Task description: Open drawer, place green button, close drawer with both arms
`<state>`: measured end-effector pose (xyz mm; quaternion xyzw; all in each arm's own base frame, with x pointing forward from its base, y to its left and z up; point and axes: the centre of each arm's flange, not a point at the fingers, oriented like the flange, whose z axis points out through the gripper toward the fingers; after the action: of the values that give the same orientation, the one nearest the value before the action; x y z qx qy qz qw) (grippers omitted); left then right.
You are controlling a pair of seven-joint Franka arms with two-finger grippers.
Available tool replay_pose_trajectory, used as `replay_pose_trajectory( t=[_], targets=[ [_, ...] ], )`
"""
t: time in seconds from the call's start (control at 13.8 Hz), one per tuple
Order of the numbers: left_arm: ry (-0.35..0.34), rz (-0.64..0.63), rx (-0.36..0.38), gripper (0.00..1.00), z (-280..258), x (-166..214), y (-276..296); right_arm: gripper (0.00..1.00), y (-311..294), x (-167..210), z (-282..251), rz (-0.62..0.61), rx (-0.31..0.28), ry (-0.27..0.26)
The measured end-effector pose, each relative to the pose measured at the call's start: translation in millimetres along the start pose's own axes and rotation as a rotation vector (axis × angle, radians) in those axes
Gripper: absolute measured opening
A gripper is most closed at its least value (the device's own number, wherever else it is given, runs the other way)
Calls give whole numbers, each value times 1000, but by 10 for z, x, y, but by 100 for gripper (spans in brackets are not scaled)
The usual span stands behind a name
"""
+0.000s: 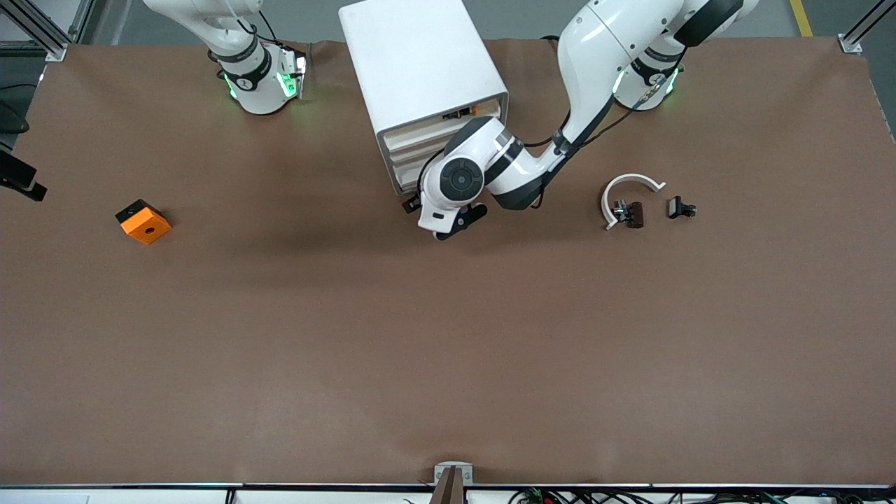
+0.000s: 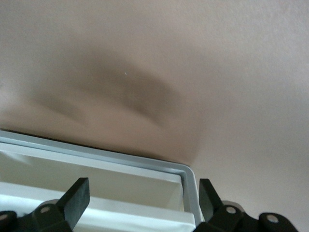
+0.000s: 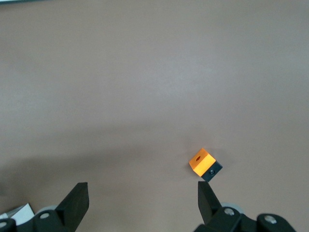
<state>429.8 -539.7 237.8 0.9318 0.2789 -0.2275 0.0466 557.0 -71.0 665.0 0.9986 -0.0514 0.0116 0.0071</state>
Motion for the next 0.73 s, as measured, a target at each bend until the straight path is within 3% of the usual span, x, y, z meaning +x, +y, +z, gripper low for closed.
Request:
replay_pose_trajectory(
  t=[0.29,0.73],
  targets=[
    [-6,20,26,100,149,-149,-24,100,144,-240,103,23,9,-37],
    [-25,53,61,100,341,-457,-64,100,150,-525,182,21,19,-44]
  ],
)
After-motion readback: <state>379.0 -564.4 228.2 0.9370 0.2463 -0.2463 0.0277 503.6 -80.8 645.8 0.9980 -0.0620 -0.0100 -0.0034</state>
